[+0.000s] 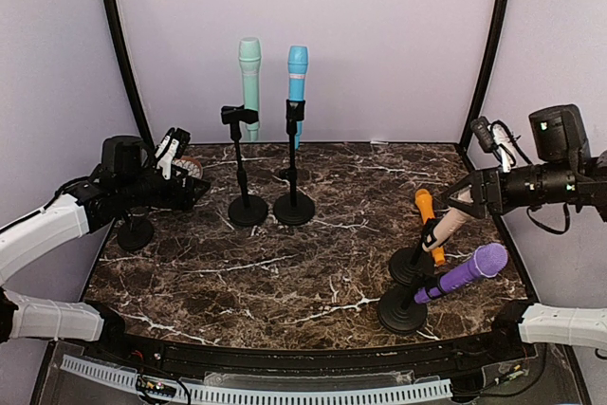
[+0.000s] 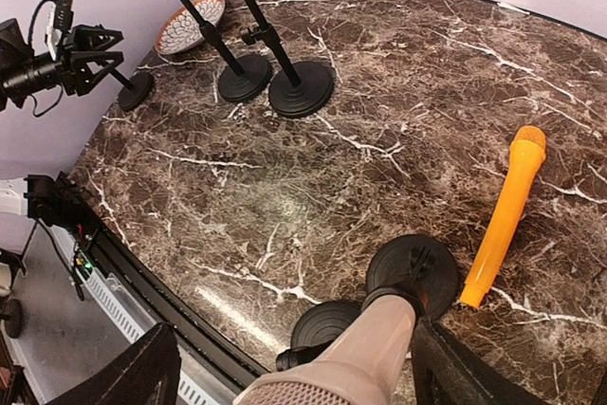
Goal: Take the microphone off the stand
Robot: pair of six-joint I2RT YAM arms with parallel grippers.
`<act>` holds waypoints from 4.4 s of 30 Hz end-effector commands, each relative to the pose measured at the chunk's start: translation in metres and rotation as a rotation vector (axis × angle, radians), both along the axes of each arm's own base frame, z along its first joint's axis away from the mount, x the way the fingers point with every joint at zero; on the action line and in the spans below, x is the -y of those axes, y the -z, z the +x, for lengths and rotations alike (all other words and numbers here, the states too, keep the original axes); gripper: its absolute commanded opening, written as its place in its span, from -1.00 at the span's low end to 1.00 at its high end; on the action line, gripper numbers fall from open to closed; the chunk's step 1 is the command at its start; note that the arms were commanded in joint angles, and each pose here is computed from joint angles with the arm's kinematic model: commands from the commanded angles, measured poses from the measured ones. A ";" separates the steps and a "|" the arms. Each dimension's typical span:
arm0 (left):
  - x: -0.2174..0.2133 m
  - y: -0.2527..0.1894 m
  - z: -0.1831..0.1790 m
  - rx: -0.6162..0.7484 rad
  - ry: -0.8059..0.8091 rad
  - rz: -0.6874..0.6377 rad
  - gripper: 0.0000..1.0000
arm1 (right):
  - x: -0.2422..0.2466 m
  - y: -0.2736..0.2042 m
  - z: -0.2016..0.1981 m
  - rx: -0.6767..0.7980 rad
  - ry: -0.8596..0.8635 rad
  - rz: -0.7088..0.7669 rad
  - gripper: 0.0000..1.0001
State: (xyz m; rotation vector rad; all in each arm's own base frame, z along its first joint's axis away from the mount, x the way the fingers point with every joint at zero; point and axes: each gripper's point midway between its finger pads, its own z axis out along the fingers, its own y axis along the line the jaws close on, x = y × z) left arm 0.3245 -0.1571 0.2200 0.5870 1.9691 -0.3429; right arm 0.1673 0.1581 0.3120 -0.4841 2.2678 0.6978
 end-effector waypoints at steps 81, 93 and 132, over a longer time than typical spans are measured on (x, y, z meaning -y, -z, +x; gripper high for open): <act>0.155 -0.013 -0.073 0.014 0.615 -0.143 0.49 | -0.179 -0.044 0.009 0.372 -0.029 0.179 0.90; 0.142 -0.018 -0.070 0.054 0.556 -0.113 0.50 | -0.190 -0.030 0.024 0.311 0.182 0.177 0.64; 0.181 0.013 -0.122 -0.051 0.847 -0.068 0.60 | -0.245 -0.061 0.031 0.510 -0.546 0.389 -0.61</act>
